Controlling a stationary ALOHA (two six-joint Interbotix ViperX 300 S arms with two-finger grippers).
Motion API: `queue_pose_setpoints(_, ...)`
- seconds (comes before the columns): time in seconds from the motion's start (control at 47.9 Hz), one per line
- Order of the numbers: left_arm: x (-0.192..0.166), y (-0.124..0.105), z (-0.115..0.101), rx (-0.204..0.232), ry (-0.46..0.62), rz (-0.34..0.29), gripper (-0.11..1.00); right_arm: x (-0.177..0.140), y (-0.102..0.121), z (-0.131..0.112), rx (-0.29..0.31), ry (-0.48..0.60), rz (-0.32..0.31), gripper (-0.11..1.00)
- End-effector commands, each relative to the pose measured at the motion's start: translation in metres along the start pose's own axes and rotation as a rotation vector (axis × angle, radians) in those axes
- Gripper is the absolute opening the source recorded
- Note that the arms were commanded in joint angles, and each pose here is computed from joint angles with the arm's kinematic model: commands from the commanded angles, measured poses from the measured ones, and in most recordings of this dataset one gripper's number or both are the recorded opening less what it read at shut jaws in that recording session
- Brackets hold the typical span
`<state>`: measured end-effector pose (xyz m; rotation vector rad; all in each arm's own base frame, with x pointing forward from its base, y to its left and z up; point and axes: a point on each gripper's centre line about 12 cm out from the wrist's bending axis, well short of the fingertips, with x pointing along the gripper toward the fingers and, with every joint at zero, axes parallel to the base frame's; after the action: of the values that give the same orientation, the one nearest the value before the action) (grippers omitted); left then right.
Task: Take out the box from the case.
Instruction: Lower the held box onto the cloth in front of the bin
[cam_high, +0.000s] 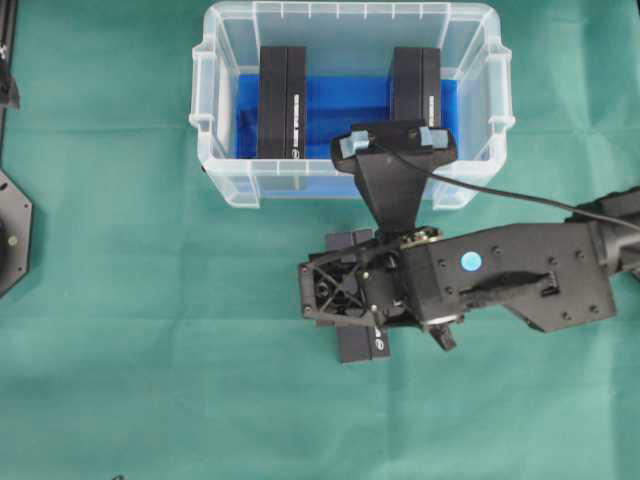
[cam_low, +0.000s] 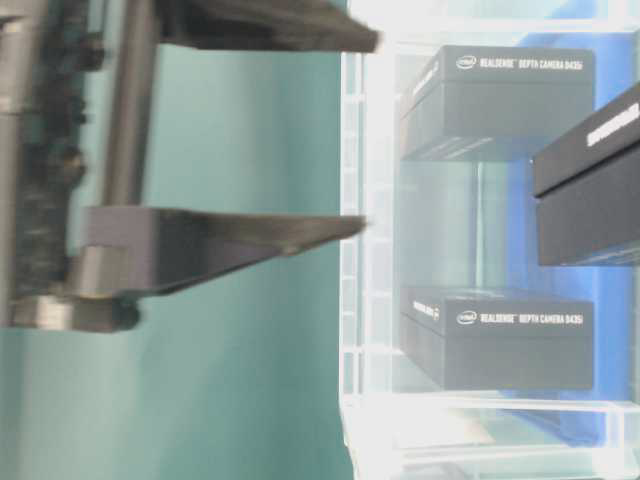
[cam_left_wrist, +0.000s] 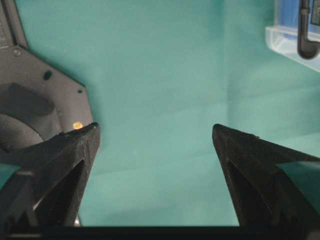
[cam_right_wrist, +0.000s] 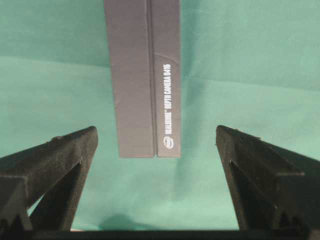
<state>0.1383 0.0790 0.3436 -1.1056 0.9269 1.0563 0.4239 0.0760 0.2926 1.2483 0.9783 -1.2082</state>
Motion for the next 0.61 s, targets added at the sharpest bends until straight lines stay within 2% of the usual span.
queue_pose_setpoints(0.0,-0.0026,-0.002,0.0016,0.001,-0.009,-0.009,0.94,-0.0253,0.0009,0.0093,0.014,0.002,0.056,0.94)
queue_pose_setpoints(0.313,-0.0026,-0.002,0.0016,0.001,-0.009,-0.009,0.94,-0.0256,0.0074,0.0148,0.01,0.012,0.095,0.93)
queue_pose_setpoints(0.585,-0.0029,-0.0018,0.0015,0.006,-0.01,-0.01,0.94,-0.0319,0.0003,0.0107,-0.001,0.019,0.086,0.93)
